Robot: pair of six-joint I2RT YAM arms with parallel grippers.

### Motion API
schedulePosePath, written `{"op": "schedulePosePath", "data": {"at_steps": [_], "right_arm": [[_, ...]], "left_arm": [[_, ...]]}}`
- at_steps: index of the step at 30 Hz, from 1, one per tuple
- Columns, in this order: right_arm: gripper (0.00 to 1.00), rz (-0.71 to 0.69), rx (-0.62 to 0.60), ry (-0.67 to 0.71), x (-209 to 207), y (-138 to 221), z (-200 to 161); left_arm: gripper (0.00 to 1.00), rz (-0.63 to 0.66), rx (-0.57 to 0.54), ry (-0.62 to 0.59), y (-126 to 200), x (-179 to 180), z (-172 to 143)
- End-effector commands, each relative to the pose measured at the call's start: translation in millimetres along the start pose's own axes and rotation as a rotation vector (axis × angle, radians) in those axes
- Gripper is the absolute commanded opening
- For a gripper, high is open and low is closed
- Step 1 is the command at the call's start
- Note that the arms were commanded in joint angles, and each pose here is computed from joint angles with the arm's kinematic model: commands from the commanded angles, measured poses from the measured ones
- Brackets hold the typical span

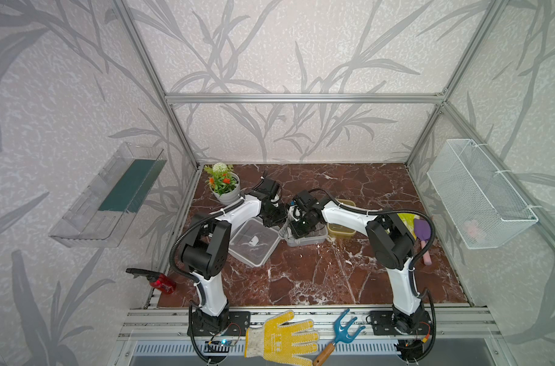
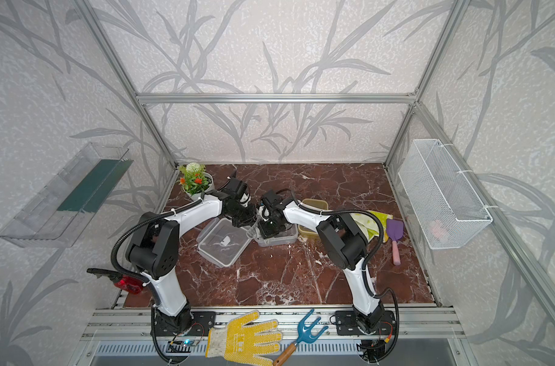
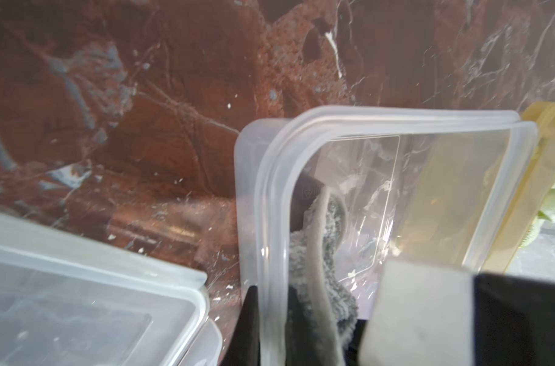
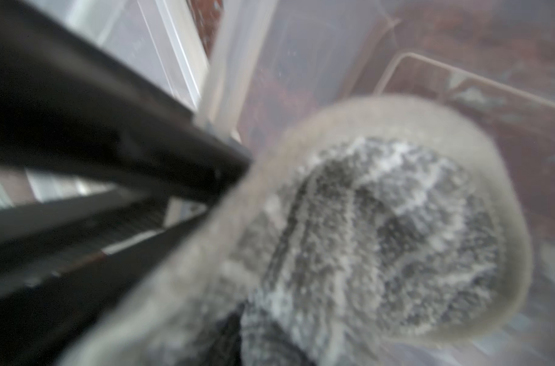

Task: Wipe the insides of the lunch boxes
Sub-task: Wipe the dirt inside the lunch box.

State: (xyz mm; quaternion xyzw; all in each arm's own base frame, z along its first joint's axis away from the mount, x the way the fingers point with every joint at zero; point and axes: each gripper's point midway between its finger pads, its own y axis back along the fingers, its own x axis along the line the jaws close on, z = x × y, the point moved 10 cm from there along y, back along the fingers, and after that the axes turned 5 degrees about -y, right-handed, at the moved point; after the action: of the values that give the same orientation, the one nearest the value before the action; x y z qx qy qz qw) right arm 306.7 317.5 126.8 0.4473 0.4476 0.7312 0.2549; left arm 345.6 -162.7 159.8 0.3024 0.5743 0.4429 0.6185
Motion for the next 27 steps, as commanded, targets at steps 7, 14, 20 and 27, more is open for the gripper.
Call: {"op": "schedulePosePath", "data": {"at_steps": [7,14,20,27], "right_arm": [[0.0,-0.315,0.279,0.116,-17,15,-42],[0.0,-0.55,0.36,0.226,-32,31,-47],[0.0,-0.79,0.375,0.312,-43,42,-38],[0.0,-1.009,0.201,0.385,-32,44,-14]], "left_arm": [[0.1,0.119,-0.099,-0.029,15,4,19],[0.1,0.123,-0.104,-0.041,16,3,23],[0.09,0.13,-0.101,-0.067,15,2,22],[0.09,0.082,-0.071,-0.083,6,-4,19]]}}
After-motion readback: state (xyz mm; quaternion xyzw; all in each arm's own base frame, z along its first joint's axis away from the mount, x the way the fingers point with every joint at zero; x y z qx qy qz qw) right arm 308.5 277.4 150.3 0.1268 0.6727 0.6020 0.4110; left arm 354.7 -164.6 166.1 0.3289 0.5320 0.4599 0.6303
